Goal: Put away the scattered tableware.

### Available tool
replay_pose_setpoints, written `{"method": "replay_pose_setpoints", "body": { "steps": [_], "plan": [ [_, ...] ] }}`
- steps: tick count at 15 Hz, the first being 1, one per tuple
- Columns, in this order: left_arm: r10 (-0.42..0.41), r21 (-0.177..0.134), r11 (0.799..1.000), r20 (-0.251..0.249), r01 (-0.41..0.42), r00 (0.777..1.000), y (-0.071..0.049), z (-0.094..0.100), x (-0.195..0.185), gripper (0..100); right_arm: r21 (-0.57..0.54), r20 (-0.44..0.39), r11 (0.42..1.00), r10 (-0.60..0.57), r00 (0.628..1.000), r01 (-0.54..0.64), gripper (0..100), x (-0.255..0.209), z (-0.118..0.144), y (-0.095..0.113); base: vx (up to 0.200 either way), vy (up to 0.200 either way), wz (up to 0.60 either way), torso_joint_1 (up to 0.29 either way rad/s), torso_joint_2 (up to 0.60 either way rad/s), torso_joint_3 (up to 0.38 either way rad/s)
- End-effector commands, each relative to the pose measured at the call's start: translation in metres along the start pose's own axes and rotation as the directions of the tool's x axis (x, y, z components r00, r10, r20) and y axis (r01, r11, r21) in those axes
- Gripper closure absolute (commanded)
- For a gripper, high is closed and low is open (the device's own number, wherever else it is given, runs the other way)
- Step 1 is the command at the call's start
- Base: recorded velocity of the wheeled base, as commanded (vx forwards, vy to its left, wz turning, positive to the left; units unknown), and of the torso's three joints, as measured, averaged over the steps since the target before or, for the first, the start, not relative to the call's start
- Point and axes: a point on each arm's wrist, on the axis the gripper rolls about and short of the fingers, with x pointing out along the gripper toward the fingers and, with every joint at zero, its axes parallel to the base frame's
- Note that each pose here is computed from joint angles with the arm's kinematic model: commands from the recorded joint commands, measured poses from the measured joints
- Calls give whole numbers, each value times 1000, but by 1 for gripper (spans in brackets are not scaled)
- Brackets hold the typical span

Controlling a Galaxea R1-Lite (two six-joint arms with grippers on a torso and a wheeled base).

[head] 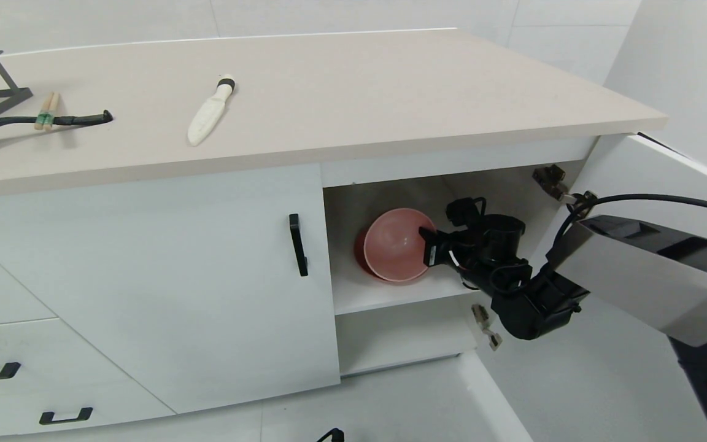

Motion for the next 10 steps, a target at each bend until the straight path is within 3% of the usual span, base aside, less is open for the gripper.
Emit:
{"method": "replay_pose_setpoints", "body": {
  "steps": [1, 8, 9, 10],
  "plan": [
    [0, 0, 1000, -1, 0, 1000, 0, 0, 0, 0, -1, 0, 1000, 5, 1000, -5, 100, 0, 0, 2, 0, 0, 0, 0, 0, 0],
    [0, 0, 1000, -1, 0, 1000, 0, 0, 0, 0, -4, 15, 1000, 12, 1000, -12, 100, -7, -5, 5, 0, 0, 0, 0, 0, 0],
    [0, 0, 1000, -1, 0, 1000, 0, 0, 0, 0, -4, 17, 1000, 12, 1000, -12, 0, -7, -5, 5, 0, 0, 0, 0, 0, 0],
    [0, 0, 1000, -1, 0, 1000, 0, 0, 0, 0, -4, 17, 1000, 12, 1000, -12, 0, -7, -5, 5, 0, 0, 0, 0, 0, 0]
  ]
}}
